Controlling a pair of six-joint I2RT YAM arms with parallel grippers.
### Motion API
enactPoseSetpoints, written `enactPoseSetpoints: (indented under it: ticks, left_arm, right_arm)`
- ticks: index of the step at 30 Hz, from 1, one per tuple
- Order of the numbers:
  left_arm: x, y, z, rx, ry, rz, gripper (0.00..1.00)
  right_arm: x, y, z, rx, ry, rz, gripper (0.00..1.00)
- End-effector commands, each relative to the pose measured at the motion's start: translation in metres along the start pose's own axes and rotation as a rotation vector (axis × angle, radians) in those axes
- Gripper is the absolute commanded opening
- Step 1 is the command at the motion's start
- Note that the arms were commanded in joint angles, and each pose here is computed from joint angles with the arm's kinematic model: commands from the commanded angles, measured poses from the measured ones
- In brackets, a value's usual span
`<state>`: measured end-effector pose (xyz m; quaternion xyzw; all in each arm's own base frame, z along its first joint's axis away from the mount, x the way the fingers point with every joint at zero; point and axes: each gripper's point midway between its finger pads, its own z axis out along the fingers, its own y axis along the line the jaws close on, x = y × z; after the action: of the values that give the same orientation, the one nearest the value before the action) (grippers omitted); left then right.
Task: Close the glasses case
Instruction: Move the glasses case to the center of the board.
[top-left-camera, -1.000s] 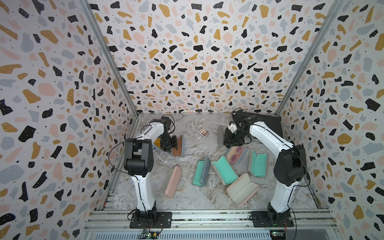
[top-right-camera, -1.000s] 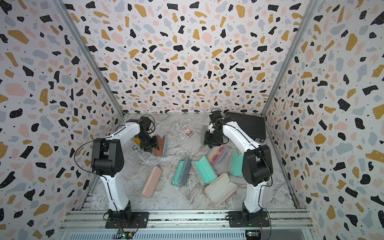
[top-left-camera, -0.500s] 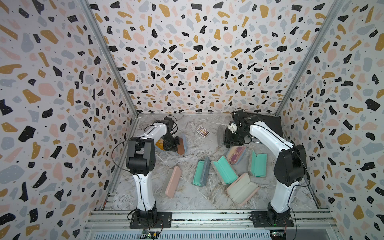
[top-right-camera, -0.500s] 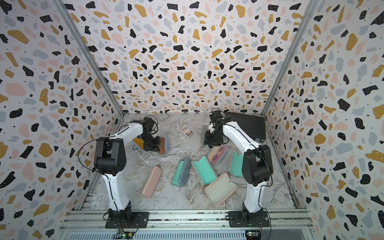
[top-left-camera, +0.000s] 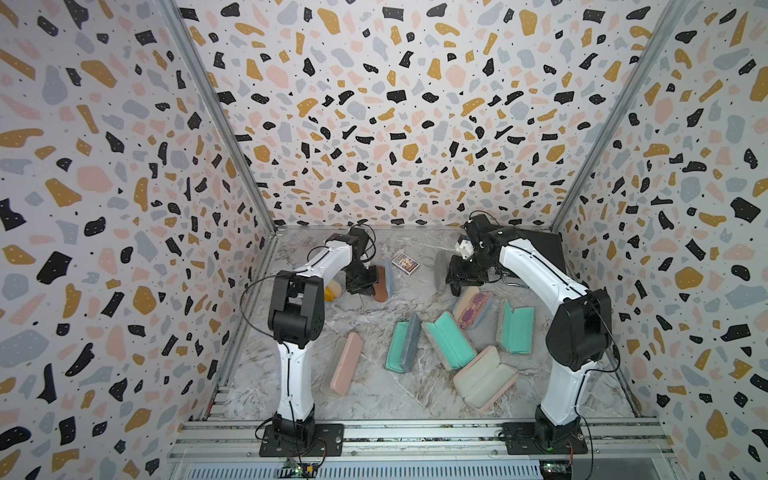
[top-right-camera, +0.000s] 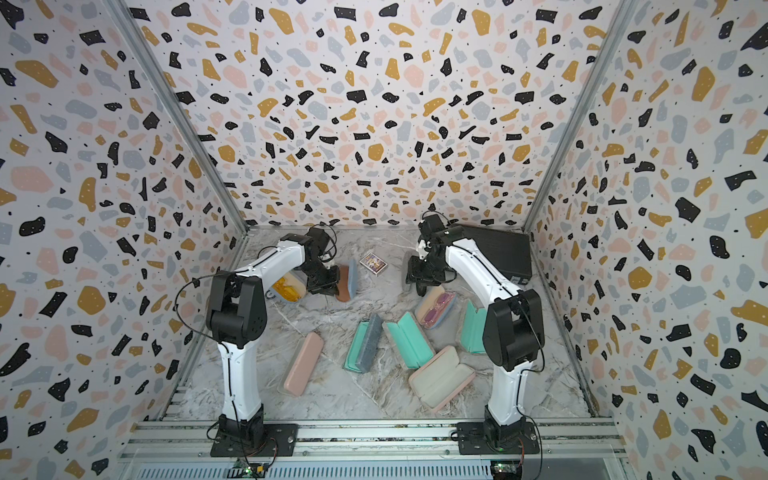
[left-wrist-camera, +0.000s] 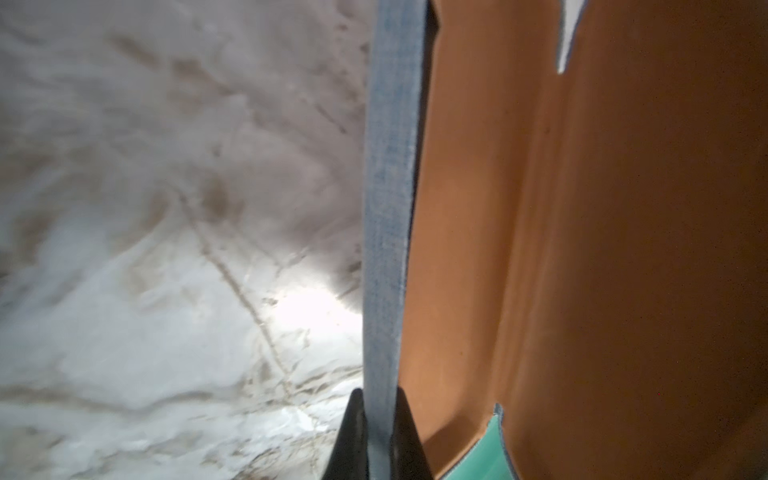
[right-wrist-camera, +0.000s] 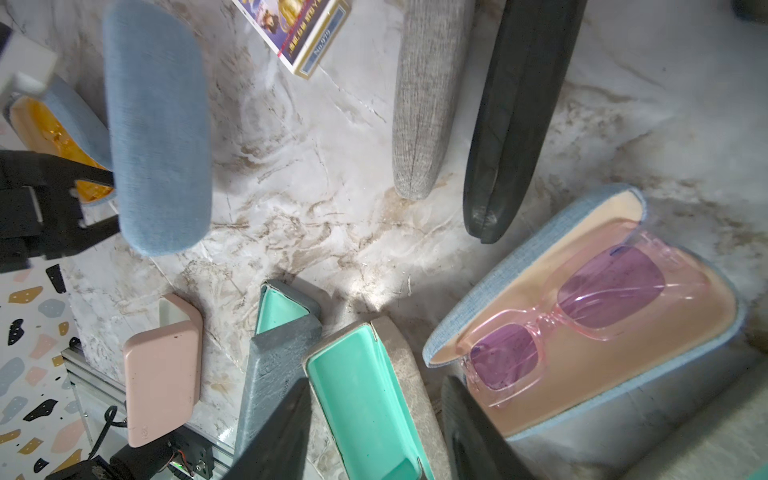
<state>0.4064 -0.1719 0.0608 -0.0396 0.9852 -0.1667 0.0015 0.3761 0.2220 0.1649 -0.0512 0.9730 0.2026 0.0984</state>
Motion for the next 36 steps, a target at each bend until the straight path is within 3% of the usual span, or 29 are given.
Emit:
enactPoseSetpoints:
  ticks: [1, 9, 17, 23, 36]
  left_arm:
    - [0.000, -0.023, 0.009, 0.028, 0.012, 0.021, 0.06]
    - [-0.003, -0.033, 0.024, 0.049, 0.015, 0.012, 0.07]
    - [-0.002, -0.039, 0.026, 0.086, 0.014, 0.002, 0.27]
    - [0.000, -0.042, 0.021, 0.104, 0.010, 0.005, 0.34]
    - [-0.004, -0.045, -0.038, 0.162, -0.091, 0.030, 0.41]
  right_arm:
    - [-0.002, 0.006, -0.008, -0.004, 0.000, -0.002, 0.53]
    - [0.000, 0.003, -0.009, 0.011, 0.008, -0.009, 0.54]
    - [-0.004, 0.005, -0.010, 0.011, 0.014, -0.012, 0.57]
    - [-0.008, 0.009, -0.010, 0.004, 0.012, -0.011, 0.58]
    - [-0.026, 0.018, -0.010, -0.013, 0.008, -0.020, 0.61]
